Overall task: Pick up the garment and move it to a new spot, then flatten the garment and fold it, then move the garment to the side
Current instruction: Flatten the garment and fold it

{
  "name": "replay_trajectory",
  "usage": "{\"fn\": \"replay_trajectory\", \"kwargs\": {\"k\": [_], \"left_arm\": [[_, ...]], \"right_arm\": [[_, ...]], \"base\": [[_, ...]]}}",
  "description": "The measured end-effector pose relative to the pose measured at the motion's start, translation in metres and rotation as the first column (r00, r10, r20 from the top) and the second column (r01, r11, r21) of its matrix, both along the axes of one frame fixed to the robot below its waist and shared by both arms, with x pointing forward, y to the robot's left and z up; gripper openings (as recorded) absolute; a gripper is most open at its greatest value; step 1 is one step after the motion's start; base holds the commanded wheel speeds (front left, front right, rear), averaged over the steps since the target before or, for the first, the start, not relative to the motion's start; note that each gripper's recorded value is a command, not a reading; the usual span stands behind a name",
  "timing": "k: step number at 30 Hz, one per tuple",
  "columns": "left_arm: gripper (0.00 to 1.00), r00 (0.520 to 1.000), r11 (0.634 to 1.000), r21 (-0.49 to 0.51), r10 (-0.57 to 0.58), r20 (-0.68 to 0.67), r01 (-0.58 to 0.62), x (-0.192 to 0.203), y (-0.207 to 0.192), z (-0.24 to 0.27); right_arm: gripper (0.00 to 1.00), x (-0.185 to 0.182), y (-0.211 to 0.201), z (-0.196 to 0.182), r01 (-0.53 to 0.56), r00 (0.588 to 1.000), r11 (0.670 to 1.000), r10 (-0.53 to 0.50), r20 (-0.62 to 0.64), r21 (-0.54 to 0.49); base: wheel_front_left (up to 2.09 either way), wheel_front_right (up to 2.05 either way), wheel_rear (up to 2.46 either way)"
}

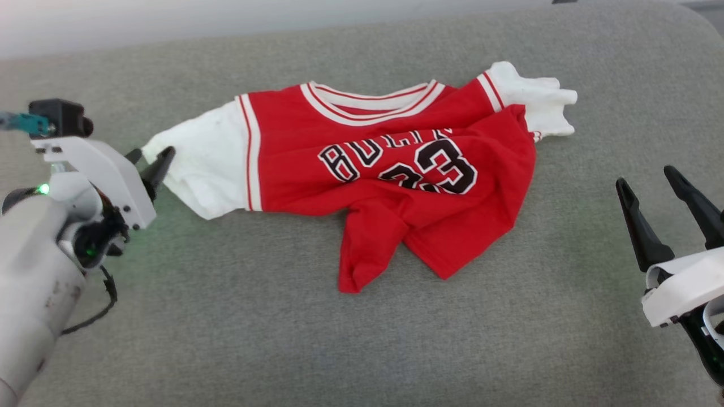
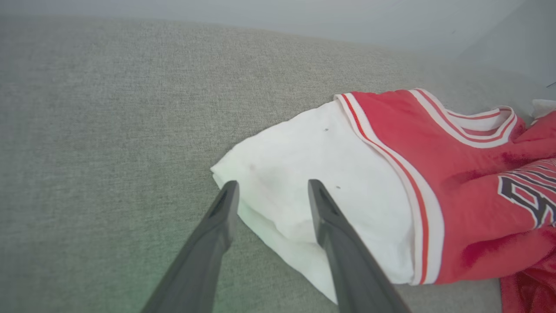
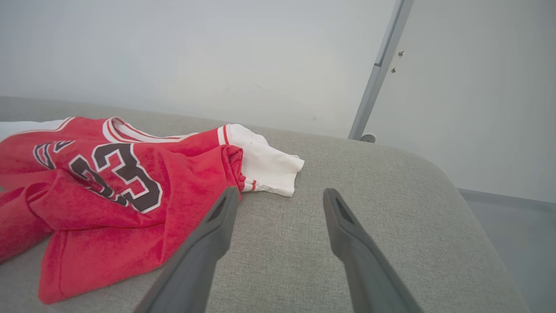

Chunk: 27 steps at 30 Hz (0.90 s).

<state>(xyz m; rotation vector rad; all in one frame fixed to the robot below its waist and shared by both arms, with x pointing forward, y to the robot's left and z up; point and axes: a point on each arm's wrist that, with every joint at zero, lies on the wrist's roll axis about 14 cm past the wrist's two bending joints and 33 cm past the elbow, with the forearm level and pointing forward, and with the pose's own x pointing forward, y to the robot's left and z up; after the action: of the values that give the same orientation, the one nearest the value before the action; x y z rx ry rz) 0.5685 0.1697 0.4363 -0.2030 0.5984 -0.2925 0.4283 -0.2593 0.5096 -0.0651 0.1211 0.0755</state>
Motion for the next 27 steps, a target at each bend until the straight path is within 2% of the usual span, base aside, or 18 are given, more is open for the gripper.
{"fn": "replay_trajectory", "kwargs": {"k": [4, 9, 13, 18, 23, 27], "left_arm": [[1.0, 0.992, 1.0, 0.018, -0.008, 0.127, 0.006, -0.006, 0.004, 0.015], [1.0, 0.958, 1.0, 0.005, 0.002, 0.288, -0.004, -0.021, 0.005, 0.032], [1.0, 0.95, 0.997, -0.031, 0.071, 0.304, -0.065, -0.041, 0.005, 0.027], [1.0, 0.897, 0.997, 0.026, 0.054, 0.439, -0.072, -0.06, -0.003, 0.05], [1.0, 0.859, 0.995, 0.026, 0.068, 0.507, -0.094, -0.097, -0.015, 0.05], [1.0, 0.844, 0.992, 0.006, 0.102, 0.527, -0.123, -0.113, -0.016, 0.048]], "right_arm": [[1.0, 0.0, 0.005, -0.005, -0.034, 0.998, 0.999, 0.034, -0.046, -0.013], [1.0, 0.008, 0.019, -0.012, -0.118, 0.986, 0.992, 0.111, -0.123, -0.045], [1.0, 0.024, 0.027, -0.013, -0.194, 0.962, 0.978, 0.173, -0.21, -0.081], [1.0, 0.057, 0.034, -0.007, -0.27, 0.925, 0.957, 0.227, -0.305, -0.108], [1.0, 0.09, 0.03, -0.008, -0.315, 0.877, 0.935, 0.222, -0.426, -0.163], [1.0, 0.118, 0.014, -0.012, -0.321, 0.847, 0.919, 0.171, -0.503, -0.229]], "base": [[0.0, 0.0, 0.0], [0.0, 0.0, 0.0], [0.0, 0.0, 0.0], [0.0, 0.0, 0.0], [0.0, 0.0, 0.0], [0.0, 0.0, 0.0]]}}
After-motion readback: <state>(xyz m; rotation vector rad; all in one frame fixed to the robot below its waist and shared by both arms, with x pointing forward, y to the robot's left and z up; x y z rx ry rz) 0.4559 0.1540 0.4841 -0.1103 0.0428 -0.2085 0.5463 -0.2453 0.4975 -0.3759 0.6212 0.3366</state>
